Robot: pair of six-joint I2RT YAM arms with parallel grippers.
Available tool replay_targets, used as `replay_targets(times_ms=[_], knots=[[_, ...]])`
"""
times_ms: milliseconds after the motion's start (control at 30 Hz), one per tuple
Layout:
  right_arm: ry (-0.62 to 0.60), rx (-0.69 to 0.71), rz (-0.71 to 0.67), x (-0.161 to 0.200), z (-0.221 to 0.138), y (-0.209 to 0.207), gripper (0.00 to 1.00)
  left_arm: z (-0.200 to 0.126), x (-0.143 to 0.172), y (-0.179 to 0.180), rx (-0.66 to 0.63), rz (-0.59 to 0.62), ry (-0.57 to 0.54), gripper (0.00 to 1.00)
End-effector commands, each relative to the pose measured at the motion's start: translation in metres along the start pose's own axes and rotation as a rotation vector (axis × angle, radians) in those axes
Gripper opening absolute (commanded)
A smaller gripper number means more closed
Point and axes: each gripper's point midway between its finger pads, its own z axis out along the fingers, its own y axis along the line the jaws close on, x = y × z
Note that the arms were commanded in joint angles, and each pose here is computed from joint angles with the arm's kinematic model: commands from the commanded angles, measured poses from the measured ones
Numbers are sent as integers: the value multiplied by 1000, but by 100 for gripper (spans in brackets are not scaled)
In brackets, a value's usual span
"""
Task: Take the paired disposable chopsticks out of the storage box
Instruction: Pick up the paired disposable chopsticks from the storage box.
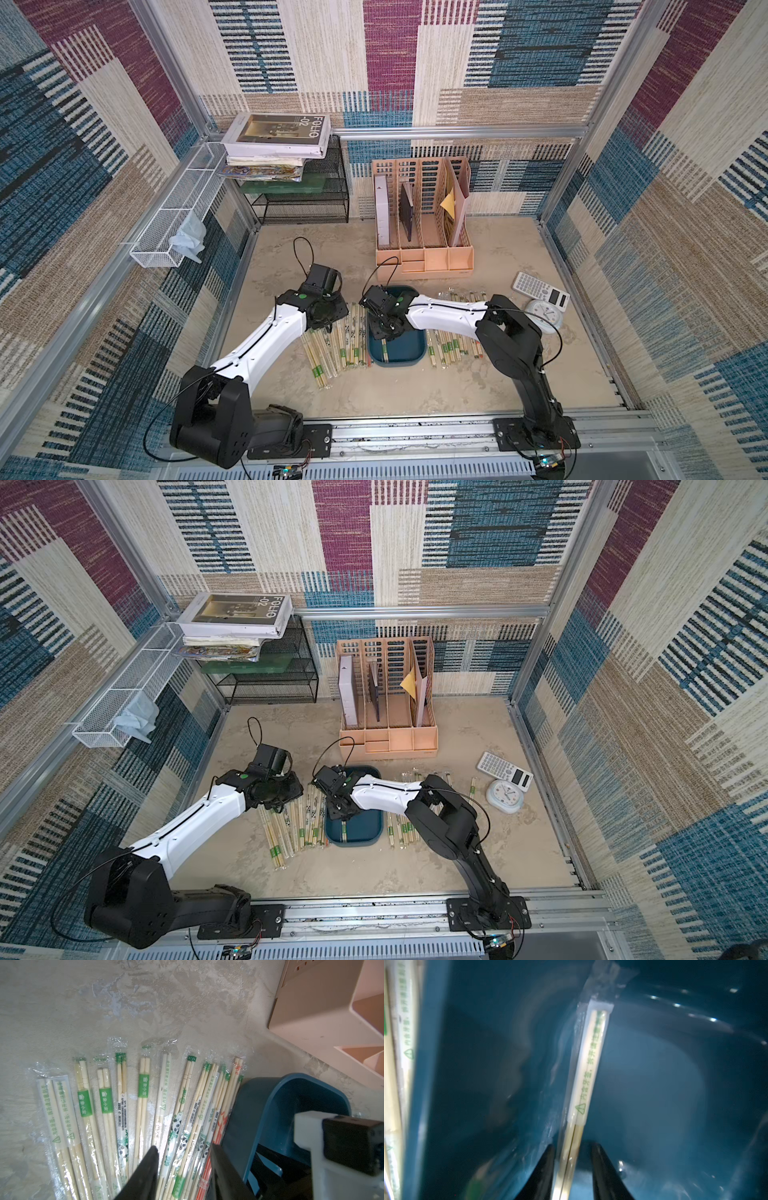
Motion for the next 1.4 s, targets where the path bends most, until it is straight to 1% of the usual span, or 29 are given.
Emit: replay_targets(times_ms=[0,67,133,233,533,633,667,733,1067,1233,1367], knots=[[45,14,3,12,8,-3,20,0,-2,-2,12,5,-8,44],[46,15,2,13,8,-3,14,0,-2,-1,10,4,-10,44],[43,15,4,11,7,-4,10,0,-2,-1,11,5,-9,44],[28,10,11,6,1,-5,7,0,-2,-2,12,6,-8,44],[-54,-15,38,-20,-31,-14,6,0,-2,-2,13,8,-9,44],[-58,-27,34,-22,-34,-12,8,0,-2,-3,17,7,-6,44],[-60,-29,33,-22,-35,-11,8,0,-2,-3,17,7,-7,44],[-61,-28,30,-21,-35,-10,1,0,-2,-3,18,4,-7,44],[-114,-36,42,-35,-54,-15,0,0,-3,-4,20,8,-7,44],[-170,-45,60,-52,-76,-23,0,0,-3,-6,25,13,-6,44],[-229,-50,88,-72,-102,-39,0,1,-3,-7,22,15,-1,44]])
